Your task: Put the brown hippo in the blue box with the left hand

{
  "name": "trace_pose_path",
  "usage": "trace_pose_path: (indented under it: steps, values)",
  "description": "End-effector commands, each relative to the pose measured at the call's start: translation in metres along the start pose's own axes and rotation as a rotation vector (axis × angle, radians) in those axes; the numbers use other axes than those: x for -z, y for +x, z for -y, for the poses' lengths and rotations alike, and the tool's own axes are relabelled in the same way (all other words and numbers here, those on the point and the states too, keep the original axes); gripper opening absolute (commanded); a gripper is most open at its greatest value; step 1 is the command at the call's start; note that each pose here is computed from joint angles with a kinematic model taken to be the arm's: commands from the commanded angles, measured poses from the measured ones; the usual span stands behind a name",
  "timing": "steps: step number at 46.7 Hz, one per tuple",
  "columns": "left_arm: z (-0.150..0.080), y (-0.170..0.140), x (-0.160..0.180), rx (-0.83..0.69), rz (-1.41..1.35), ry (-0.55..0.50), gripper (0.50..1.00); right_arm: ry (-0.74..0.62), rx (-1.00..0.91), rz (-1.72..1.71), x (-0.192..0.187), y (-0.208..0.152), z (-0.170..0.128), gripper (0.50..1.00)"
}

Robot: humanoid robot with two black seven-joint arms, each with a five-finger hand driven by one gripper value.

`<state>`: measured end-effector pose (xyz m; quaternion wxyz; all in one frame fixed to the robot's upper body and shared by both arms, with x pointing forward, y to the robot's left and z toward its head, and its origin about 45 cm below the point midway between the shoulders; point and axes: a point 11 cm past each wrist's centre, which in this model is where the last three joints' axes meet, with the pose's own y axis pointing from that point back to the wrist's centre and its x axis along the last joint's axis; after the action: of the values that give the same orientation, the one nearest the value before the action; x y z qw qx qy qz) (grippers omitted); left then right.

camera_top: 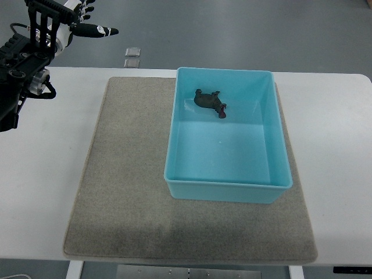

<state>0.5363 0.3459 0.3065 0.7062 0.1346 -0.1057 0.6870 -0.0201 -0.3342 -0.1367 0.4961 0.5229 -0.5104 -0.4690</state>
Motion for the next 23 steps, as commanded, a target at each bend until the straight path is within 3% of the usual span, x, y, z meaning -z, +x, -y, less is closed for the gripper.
trace_pose_path:
  steps: [1, 23]
  values:
    - [0.000, 0.003, 0.003, -0.028, -0.119, 0.020, 0.992, 0.000, 0.001, 0.000, 0.000, 0.000, 0.000, 0.936]
    - [-0.002, -0.019, 0.034, -0.070, -0.473, 0.211, 0.992, 0.000, 0.001, 0.000, 0.000, 0.000, 0.000, 0.936]
